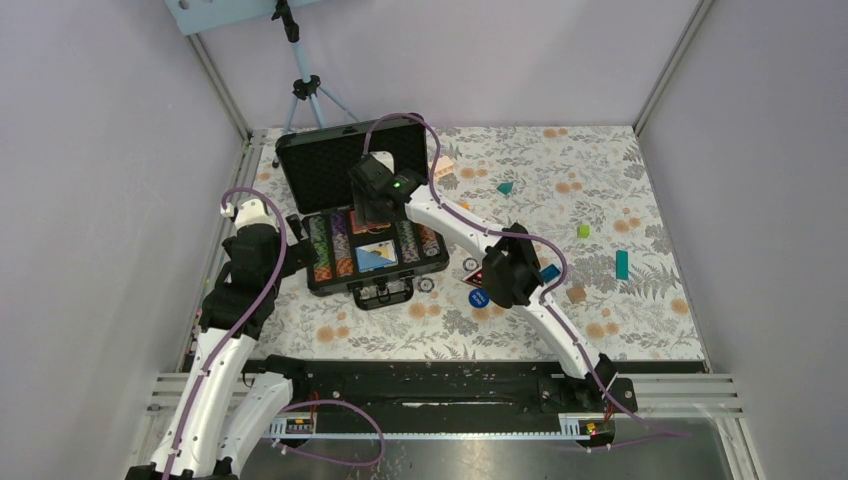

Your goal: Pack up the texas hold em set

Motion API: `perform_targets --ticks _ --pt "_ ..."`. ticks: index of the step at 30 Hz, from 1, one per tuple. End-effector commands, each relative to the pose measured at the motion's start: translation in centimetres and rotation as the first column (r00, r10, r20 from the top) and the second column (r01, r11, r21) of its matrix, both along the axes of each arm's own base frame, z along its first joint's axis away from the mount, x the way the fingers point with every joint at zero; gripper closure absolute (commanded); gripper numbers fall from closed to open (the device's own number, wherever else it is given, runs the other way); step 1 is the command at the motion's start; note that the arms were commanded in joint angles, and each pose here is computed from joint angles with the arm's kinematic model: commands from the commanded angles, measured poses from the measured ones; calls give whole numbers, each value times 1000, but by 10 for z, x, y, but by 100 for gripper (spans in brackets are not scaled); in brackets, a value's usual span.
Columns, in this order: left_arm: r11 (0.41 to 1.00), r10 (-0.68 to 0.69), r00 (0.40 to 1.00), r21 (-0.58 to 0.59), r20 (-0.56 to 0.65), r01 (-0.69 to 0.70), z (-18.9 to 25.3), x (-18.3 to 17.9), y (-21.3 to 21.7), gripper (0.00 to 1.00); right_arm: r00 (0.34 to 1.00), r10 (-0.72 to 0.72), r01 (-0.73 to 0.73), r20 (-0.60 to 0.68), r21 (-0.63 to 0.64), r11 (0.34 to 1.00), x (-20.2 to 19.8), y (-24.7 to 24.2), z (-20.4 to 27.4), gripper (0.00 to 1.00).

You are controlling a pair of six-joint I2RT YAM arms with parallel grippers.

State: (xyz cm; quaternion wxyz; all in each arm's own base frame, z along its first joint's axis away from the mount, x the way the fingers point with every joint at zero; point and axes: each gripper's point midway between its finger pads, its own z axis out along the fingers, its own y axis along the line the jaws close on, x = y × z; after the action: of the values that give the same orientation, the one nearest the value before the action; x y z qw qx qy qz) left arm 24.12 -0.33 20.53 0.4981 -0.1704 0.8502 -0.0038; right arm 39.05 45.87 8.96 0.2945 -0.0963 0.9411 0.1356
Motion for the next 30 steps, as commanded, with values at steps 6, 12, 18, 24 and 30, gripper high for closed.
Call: perform_targets --ticks 6,12,18,24,30 --pt "1000 15 998 -3 63 -15 19 6 1 1 992 33 -43 124 75 996 21 26 22 45" --pt "1000 10 998 -5 61 -9 19 6 0 1 992 41 -49 119 68 997 22 28 11 44" --pt "1000 6 998 -4 60 -5 19 6 0 1 994 59 -65 86 64 996 17 29 -1 33" --pt "1000 4 998 -4 60 -4 19 6 -1 1 992 77 -87 100 93 992 15 33 15 21" --pt "1000 7 998 -1 62 -7 19 5 0 1 985 93 -115 144 154 981 14 38 51 6"
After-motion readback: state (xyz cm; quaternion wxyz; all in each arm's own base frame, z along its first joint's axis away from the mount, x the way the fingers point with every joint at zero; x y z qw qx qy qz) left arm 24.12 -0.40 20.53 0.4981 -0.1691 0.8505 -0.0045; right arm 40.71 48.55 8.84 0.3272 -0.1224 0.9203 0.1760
